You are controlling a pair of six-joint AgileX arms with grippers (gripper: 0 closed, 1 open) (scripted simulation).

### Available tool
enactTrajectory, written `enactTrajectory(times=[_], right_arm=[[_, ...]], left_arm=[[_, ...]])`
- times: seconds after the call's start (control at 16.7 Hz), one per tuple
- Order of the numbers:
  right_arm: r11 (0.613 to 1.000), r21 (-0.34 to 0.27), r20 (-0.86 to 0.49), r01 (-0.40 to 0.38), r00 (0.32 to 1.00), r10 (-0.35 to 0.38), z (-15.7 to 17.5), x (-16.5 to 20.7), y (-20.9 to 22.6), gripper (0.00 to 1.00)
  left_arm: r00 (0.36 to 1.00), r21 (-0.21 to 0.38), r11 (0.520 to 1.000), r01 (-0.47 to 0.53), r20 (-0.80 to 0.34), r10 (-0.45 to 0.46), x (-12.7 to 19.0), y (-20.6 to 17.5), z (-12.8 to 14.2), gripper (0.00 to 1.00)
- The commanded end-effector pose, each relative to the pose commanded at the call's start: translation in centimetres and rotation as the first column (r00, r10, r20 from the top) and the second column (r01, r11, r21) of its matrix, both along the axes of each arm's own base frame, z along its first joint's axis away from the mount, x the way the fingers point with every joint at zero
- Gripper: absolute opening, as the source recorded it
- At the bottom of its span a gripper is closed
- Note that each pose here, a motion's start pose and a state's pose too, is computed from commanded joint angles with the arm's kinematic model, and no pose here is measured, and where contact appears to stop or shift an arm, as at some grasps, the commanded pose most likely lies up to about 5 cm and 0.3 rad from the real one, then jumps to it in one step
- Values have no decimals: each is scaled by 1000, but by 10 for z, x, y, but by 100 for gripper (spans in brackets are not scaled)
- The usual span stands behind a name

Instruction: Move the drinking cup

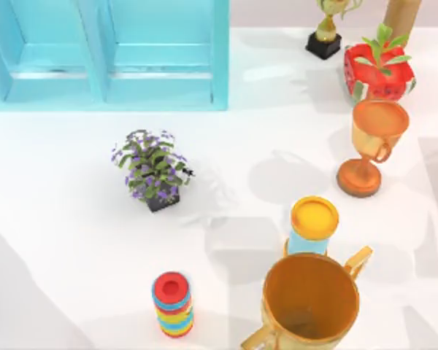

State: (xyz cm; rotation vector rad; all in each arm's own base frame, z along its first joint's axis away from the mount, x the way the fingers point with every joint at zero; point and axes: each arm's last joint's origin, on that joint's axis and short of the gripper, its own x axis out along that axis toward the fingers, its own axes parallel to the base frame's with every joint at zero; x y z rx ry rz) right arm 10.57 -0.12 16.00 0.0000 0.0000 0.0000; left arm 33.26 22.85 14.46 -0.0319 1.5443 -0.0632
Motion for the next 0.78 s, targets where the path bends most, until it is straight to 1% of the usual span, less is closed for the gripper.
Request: enactTrajectory(times=[0.42, 0.48, 0.78], right_arm=[[1000, 0, 0, 0, 1000, 0, 0, 0, 0, 100], [1000, 0, 0, 0, 1000, 0, 0, 0, 0, 100], [1000, 0, 0, 0, 1000, 0, 0, 0, 0, 100]], left_arm=[[1000, 0, 1000, 0, 0, 0, 0, 0, 0, 98], [1000, 0, 1000, 0, 0, 0, 0, 0, 0, 100], [1000, 0, 1000, 0, 0, 0, 0, 0, 0, 100]])
